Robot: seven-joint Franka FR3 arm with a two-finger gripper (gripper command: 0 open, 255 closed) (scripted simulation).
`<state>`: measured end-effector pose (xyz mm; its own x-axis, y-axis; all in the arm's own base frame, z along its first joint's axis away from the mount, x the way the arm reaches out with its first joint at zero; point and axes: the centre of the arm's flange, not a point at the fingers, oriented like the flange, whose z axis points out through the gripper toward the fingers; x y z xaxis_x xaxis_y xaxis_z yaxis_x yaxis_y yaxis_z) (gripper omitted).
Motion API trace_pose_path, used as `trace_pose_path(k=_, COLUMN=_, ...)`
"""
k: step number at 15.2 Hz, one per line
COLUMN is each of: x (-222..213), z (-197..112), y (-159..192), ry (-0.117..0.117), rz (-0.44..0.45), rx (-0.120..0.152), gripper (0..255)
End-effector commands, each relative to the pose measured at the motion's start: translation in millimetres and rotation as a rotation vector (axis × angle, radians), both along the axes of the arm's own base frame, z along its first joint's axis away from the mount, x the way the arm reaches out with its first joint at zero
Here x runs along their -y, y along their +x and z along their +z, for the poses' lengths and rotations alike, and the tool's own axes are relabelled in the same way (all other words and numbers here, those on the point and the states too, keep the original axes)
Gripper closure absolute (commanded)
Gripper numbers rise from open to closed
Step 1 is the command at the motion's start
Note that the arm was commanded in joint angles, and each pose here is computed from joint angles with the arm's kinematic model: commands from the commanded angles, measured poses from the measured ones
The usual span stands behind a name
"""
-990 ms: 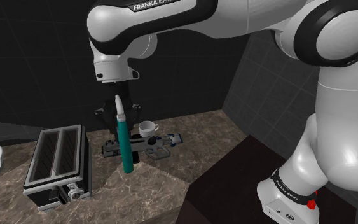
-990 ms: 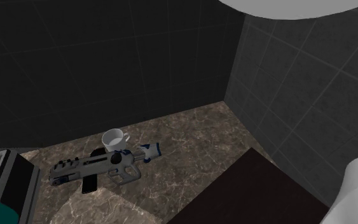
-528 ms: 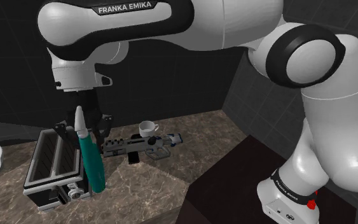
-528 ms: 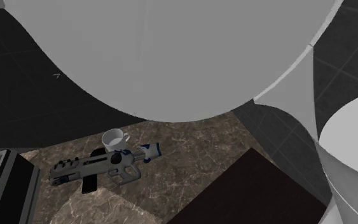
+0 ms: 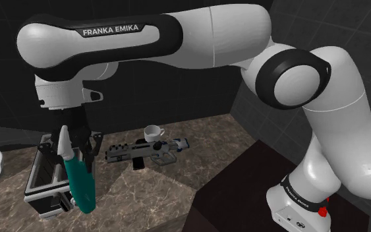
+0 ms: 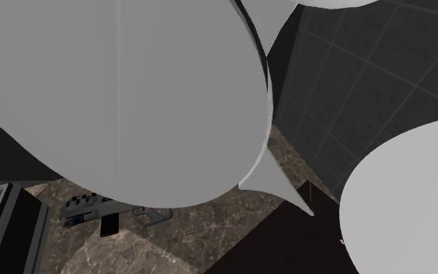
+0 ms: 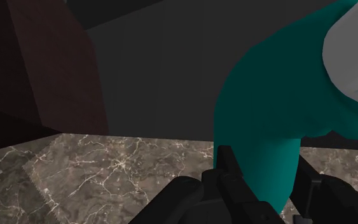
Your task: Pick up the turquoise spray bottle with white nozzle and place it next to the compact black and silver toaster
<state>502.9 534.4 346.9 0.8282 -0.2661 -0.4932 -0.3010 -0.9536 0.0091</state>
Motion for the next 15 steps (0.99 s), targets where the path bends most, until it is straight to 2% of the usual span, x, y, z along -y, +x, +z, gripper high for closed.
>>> trace_pose_path(k=1, x=1, z=-11, y=0, ry=0.0, rz=0.0, rx=0.0, gripper=255)
trace_pose_path(k=15, x=1, z=-85, y=-1, ry=0.0, rz=0.0, rx=0.001, gripper=255)
